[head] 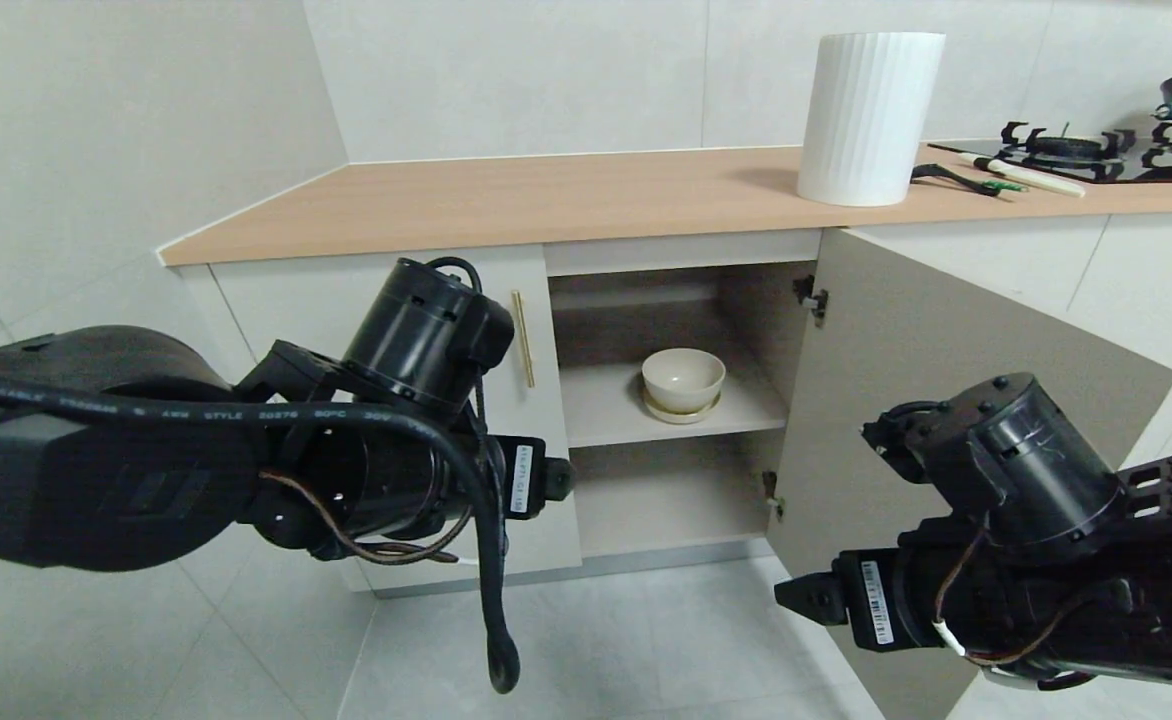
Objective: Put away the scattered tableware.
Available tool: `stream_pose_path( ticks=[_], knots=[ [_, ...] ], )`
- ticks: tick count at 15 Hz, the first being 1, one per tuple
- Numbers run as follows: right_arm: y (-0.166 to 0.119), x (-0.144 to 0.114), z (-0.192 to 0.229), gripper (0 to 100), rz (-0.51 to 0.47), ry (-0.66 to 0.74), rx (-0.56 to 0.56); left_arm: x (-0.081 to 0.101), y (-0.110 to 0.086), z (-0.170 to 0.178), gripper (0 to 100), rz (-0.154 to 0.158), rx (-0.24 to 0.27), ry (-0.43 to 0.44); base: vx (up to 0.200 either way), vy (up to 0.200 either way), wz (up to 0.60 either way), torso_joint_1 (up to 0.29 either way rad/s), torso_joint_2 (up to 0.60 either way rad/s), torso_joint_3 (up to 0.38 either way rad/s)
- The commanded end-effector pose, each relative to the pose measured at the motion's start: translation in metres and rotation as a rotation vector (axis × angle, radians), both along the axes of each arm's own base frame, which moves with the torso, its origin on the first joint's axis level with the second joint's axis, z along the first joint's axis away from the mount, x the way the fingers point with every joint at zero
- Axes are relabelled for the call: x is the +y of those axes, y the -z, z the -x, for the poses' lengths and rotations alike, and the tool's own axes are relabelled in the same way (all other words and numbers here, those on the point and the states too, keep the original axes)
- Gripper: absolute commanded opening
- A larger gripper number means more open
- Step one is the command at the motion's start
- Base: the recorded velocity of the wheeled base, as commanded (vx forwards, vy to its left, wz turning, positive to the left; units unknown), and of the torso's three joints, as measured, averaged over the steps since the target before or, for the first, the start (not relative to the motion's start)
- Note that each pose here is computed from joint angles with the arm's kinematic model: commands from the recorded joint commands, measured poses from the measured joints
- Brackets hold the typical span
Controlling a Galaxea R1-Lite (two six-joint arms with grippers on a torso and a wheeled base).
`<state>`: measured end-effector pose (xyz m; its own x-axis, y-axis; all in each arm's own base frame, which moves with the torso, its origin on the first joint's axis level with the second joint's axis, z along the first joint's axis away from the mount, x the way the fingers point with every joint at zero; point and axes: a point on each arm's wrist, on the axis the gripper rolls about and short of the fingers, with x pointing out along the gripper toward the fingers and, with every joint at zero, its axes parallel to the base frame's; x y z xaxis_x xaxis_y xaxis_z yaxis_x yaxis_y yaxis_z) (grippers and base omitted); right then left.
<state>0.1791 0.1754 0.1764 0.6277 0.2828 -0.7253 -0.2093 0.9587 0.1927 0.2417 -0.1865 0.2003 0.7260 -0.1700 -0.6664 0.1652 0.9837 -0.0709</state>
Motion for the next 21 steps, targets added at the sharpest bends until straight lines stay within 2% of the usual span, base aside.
stream_pose_path(
  ticks=[1, 3, 6, 9, 13, 19, 21],
  knots=[
    [-0.001, -0.002, 0.002, 100, 0.009, -0.003, -0.008, 0.0, -0.001, 0.0, 100, 0.001, -0.003, -0.002, 0.0, 0.0, 0.0, 0.0, 0.0, 0.0],
    [-0.008, -0.009, 0.008, 100, 0.019, -0.013, -0.05, 0.005, -0.005, 0.0, 100, 0.011, -0.013, -0.013, 0.0, 0.0, 0.0, 0.0, 0.0, 0.0],
    [-0.037, -0.031, 0.03, 100, -0.028, -0.053, -0.154, 0.019, -0.019, 0.002, 100, 0.039, -0.049, -0.047, 0.0, 0.0, 0.0, 0.0, 0.0, 0.0],
    [-0.042, -0.052, 0.049, 100, -0.044, -0.043, -0.162, 0.029, -0.022, 0.013, 100, 0.037, -0.06, -0.063, 0.0, 0.0, 0.0, 0.0, 0.0, 0.0],
    [-0.038, -0.091, 0.058, 100, -0.073, 0.112, -0.18, 0.04, -0.02, 0.026, 100, 0.033, -0.053, -0.069, 0.0, -0.15, 0.0, 0.001, 0.0, 0.005],
    [-0.039, -0.118, 0.08, 100, -0.079, 0.187, -0.194, 0.042, -0.019, 0.028, 100, 0.031, -0.051, -0.069, 0.0, -0.2, 0.0, 0.006, 0.0, 0.002],
    [-0.041, -0.128, 0.082, 100, -0.09, 0.243, -0.204, 0.042, -0.019, 0.028, 100, 0.034, -0.051, -0.071, 0.0, 0.0, 0.0, 0.0, 0.0, 0.0]
  ],
)
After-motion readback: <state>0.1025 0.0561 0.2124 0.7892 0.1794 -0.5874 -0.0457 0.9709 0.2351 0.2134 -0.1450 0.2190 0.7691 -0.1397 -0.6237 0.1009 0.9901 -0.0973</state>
